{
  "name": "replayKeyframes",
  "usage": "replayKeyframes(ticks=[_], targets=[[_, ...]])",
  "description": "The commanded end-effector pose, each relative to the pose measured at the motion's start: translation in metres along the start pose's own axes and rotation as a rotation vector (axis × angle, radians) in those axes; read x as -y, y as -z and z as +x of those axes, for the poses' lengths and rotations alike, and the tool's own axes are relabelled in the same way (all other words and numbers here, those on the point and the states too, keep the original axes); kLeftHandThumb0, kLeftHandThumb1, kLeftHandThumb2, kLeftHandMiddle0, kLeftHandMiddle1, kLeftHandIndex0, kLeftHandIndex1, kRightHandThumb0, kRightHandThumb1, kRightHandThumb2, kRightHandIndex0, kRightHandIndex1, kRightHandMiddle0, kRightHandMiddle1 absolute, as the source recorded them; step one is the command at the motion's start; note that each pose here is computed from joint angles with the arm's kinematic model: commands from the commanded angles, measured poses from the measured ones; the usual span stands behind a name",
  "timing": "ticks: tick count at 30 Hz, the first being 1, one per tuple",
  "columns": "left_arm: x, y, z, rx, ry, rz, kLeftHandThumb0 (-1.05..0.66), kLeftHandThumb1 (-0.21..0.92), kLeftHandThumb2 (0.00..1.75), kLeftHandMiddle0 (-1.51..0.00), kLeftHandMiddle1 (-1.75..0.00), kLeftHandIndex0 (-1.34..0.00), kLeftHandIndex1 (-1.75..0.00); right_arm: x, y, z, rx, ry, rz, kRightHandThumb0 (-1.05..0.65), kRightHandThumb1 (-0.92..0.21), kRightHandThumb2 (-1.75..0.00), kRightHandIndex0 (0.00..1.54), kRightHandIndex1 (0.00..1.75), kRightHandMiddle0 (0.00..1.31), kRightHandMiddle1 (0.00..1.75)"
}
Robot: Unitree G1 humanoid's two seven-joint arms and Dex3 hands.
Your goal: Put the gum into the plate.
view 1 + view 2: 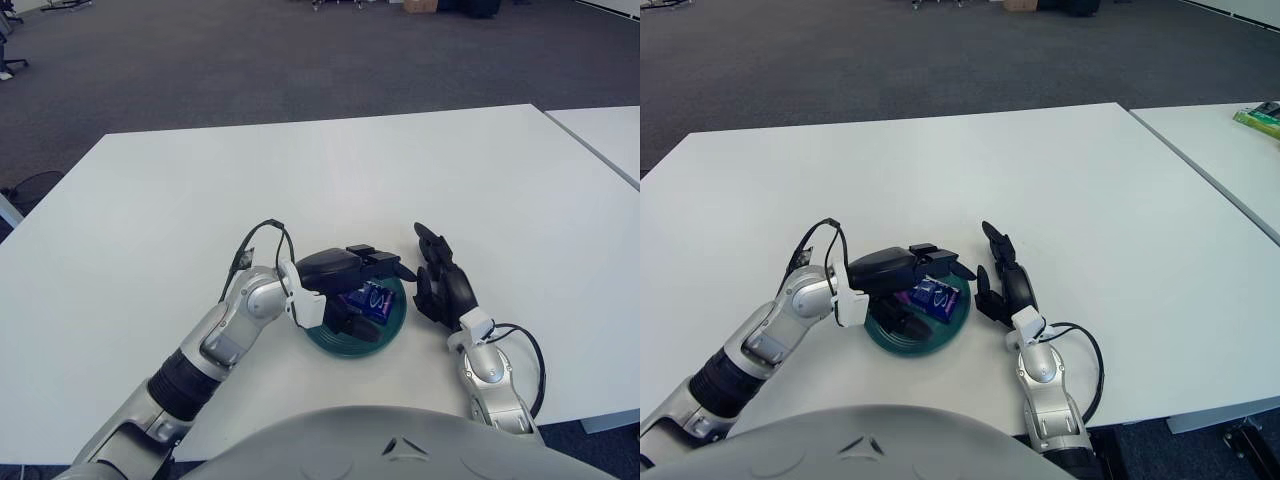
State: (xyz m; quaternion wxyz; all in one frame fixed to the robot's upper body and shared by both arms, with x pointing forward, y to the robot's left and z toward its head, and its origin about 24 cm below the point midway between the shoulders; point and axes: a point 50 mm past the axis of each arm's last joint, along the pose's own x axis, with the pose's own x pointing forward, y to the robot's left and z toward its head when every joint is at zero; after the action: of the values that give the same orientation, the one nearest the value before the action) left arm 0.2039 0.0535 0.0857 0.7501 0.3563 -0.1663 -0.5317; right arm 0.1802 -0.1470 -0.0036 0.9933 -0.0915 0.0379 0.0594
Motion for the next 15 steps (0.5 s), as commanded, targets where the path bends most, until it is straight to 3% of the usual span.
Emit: replayKeyframes(ticks=[1, 9, 15], targets=[[-0.003, -0.002, -0.003, 0.015, -0.033, 0.004, -1.05, 0.92, 0.44, 0.0, 0.0, 0.0, -0.02, -0.005, 0.025, -0.014, -0.156, -0.038, 0.011, -0.89, -0.92, -0.87, 0.14, 0.01, 0.0, 0.42], [-0.005, -0.003, -0.004, 0.029, -0.067, -0.025, -1.05, 0.92, 0.44, 0.0, 0.0, 0.0, 0.0, -0.005, 0.025, -0.014, -0.17, -0.029, -0.015, -0.91, -0.92, -0.87, 0.12, 0.0, 0.0, 0.36], [-0.018, -0.002, -0.013, 0.038, -0.105, -0.035, -1.05, 0.92, 0.43, 0.0, 0.0, 0.0, 0.0, -0.004, 0.028, -0.014, -0.197, -0.021, -0.006, -0.93, -0.92, -0.85, 0.07, 0.0, 0.0, 0.25]])
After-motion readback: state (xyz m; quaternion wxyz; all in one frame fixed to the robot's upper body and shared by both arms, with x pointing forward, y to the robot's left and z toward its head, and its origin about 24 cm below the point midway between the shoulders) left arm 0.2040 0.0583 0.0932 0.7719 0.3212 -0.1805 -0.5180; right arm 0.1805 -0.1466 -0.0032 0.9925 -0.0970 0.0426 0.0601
